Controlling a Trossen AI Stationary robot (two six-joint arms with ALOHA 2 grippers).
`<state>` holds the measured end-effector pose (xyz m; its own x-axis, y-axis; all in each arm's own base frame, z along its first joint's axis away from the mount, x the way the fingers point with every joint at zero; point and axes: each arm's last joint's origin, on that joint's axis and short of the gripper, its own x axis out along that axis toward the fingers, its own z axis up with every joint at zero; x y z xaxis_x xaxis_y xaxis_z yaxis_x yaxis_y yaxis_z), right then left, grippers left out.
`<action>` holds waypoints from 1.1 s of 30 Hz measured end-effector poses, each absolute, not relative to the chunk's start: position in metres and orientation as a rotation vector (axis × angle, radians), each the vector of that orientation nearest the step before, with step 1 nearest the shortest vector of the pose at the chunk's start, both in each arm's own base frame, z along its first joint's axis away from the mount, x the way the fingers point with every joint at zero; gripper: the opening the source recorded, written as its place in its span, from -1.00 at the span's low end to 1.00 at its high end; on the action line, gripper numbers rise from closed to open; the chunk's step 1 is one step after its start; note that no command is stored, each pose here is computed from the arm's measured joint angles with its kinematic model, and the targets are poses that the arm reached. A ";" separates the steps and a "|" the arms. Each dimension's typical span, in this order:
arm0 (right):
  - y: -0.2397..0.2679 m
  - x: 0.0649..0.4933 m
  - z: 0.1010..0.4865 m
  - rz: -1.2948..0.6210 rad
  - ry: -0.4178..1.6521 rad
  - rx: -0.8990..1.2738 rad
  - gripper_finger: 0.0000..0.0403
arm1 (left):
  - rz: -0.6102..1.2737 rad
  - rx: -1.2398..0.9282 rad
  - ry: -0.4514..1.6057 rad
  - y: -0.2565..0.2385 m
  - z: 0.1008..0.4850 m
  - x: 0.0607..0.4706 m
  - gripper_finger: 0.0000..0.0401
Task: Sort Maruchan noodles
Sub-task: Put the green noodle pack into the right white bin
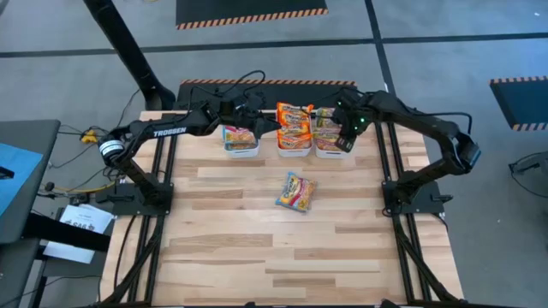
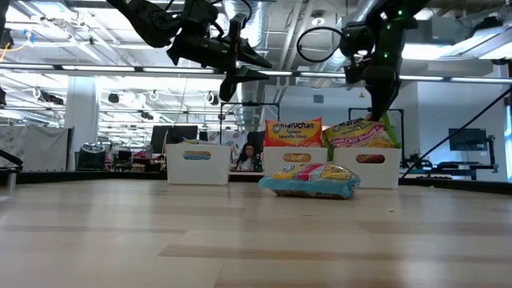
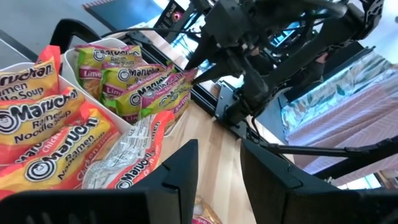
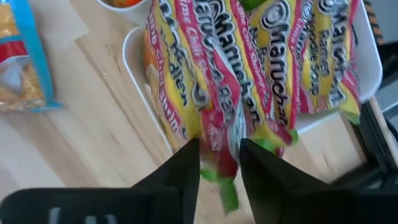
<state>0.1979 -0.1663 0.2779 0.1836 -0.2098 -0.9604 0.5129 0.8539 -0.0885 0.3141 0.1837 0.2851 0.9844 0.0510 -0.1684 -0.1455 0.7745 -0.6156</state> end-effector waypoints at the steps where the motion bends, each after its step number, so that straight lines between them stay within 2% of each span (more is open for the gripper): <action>1: -0.166 0.197 0.282 -0.527 1.290 0.290 -0.29 | 0.107 -0.677 0.145 0.184 0.285 0.314 -0.48; 7: -0.163 0.193 0.311 -0.583 1.262 0.359 -0.26 | 0.106 -0.677 0.146 0.184 0.285 0.314 -0.48; 11: -0.158 0.194 0.314 -0.548 1.216 0.549 -0.29 | 0.106 -0.677 0.146 0.184 0.285 0.314 -0.48; 13: -0.156 0.195 0.311 -0.503 1.206 0.627 -0.30 | 0.106 -0.677 0.146 0.184 0.285 0.314 -0.48; 18: -0.151 0.197 0.295 -0.485 1.241 0.654 -0.32 | 0.106 -0.678 0.146 0.184 0.285 0.314 -0.48; 33: -0.163 0.204 0.243 -0.537 1.285 0.653 -0.32 | 0.107 -0.678 0.147 0.184 0.285 0.314 -0.48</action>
<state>0.2041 -0.1633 0.2432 0.2070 -0.0060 -0.9783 0.6922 0.7075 0.1421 0.3142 0.1835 0.2848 0.9842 0.0505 -0.1697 -0.1460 0.7741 -0.6161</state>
